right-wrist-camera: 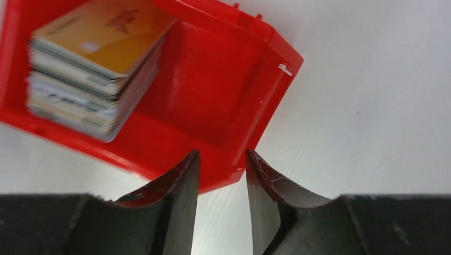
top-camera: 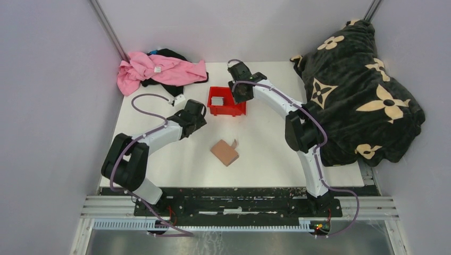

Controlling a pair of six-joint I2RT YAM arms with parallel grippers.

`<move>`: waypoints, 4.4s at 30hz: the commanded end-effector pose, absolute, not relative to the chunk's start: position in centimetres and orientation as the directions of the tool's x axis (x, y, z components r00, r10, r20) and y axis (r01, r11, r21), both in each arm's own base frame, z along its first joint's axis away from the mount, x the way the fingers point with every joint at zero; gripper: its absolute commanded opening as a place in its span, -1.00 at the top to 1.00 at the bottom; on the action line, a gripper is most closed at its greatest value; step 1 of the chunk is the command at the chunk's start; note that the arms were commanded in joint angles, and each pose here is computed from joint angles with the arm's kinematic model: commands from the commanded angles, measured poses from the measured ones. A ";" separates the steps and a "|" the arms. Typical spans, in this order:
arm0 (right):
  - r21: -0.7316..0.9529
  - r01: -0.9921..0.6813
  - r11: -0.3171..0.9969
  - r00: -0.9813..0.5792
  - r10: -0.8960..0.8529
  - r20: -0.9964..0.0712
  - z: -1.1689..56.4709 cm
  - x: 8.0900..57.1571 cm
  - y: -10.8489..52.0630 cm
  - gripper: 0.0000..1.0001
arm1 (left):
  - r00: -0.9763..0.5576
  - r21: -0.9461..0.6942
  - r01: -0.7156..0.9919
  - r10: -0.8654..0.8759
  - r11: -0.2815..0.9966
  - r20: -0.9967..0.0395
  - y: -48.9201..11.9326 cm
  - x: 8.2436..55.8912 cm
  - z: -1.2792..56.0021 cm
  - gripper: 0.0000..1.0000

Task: Put the credit cards into the card holder
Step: Adjust the storage box at the center of the board, then pick up the credit card from the storage box.

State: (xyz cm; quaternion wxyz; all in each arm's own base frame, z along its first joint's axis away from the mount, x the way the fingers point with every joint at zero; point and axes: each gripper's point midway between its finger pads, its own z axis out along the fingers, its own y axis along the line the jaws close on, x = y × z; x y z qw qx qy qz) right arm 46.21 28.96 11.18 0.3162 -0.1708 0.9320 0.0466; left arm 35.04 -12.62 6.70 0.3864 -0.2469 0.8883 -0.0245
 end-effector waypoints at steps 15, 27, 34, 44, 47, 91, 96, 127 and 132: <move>0.113 -0.318 0.941 -0.794 -0.199 -0.574 8.2 46.1 29.3 0.24 | -0.582 -0.257 -0.417 -0.473 0.872 -0.662 -15.7 43.8 5.6 -0.40; 0.190 -0.302 0.934 -0.835 -0.163 -0.525 7.9 43.2 30.0 0.28 | -0.584 -0.242 -0.406 -0.454 0.881 -0.674 -16.2 46.8 5.5 -0.39; 0.199 -0.322 0.925 -0.829 -0.174 -0.531 8.9 42.4 31.1 0.28 | -0.580 -0.237 -0.398 -0.443 0.886 -0.683 -16.0 47.5 5.9 -0.39; 0.227 -0.379 0.897 -0.814 -0.206 -0.544 10.4 42.4 34.0 0.29 | -0.579 -0.231 -0.398 -0.439 0.888 -0.687 -15.3 48.2 6.0 -0.39; 0.230 -0.394 0.890 -0.808 -0.217 -0.547 10.8 42.3 34.7 0.29 | -0.581 -0.231 -0.404 -0.443 0.885 -0.683 -15.1 48.1 5.8 -0.39; 0.340 -0.512 0.789 -0.681 -0.131 -0.721 10.8 54.6 37.7 -0.23 | -0.583 -0.275 -0.423 -0.492 0.863 -0.647 -14.2 46.8 5.7 -0.41; 0.360 -0.497 0.789 -0.722 -0.146 -0.676 8.9 53.7 37.2 -0.17 | -0.591 -0.281 -0.402 -0.481 0.872 -0.648 -14.6 47.6 5.7 -0.41; 0.391 -0.486 0.782 -0.739 -0.128 -0.662 13.1 51.2 35.8 0.10 | -0.617 -0.344 -0.352 -0.492 0.871 -0.614 -16.6 47.5 5.5 -0.34; 0.393 -0.488 0.780 -0.734 -0.122 -0.669 13.8 51.1 35.8 0.14 | -0.618 -0.342 -0.350 -0.489 0.872 -0.615 -16.7 47.5 5.5 -0.34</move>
